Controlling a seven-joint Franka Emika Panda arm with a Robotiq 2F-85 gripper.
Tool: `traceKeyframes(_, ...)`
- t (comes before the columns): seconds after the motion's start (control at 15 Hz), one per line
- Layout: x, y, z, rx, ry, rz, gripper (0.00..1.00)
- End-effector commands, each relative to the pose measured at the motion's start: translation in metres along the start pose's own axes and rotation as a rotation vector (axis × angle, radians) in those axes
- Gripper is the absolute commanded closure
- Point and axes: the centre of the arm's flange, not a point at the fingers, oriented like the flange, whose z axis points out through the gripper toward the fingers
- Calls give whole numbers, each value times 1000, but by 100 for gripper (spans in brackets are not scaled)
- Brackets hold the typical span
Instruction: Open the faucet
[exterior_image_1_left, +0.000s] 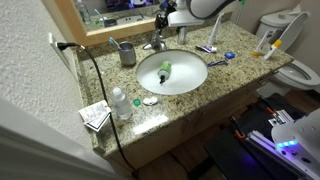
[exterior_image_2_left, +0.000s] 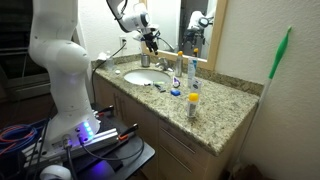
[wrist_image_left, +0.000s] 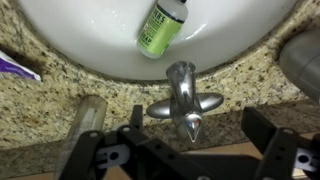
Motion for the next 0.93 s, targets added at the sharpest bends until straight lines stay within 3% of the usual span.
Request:
traceKeyframes(0.0, 64, -7, 12, 71, -15, 41, 0)
traceKeyframes(0.07, 31, 6, 0, 42, -1, 20, 0)
traceKeyframes(0.27, 51, 3, 7, 64, 4, 42, 0)
traceKeyframes(0.33, 49, 3, 23, 34, -6, 37, 0)
traceKeyframes(0.67, 46, -2, 57, 58, -32, -1, 0)
traceKeyframes(0.87, 45, -1, 79, 33, -27, -2, 0)
